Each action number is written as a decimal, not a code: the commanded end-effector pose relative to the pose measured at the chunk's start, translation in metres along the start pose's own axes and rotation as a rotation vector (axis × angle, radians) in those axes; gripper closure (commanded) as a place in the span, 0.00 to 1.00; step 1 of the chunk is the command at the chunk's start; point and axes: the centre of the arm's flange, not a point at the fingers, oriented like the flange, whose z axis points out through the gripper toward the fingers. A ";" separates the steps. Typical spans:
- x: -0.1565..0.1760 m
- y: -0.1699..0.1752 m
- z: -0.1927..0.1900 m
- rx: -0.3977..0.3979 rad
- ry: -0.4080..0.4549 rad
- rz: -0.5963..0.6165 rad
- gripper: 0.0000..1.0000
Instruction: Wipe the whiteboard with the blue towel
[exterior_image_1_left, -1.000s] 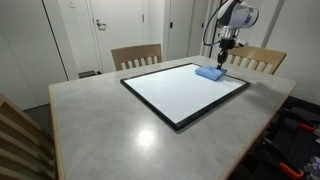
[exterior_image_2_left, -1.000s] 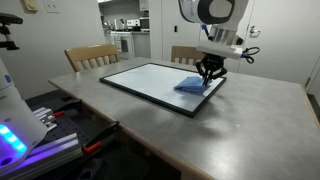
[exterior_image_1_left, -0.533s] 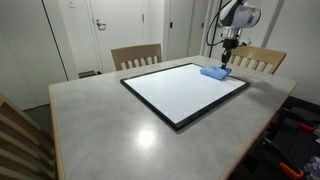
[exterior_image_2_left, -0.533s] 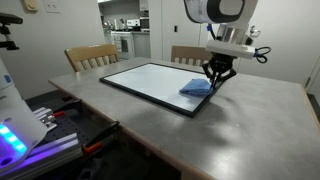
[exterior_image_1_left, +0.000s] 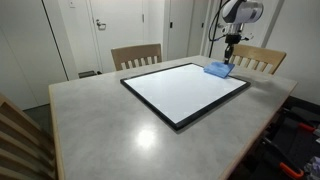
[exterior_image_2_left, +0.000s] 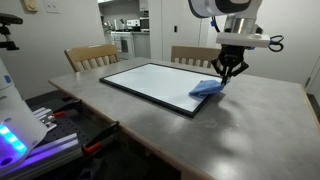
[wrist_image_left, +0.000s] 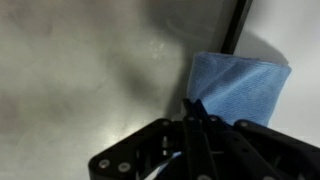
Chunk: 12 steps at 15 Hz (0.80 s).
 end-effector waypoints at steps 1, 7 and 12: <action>-0.006 -0.002 -0.030 -0.025 0.001 0.000 0.99; -0.003 -0.007 -0.085 -0.007 -0.013 -0.013 0.99; 0.001 0.008 -0.123 0.011 0.003 0.000 0.99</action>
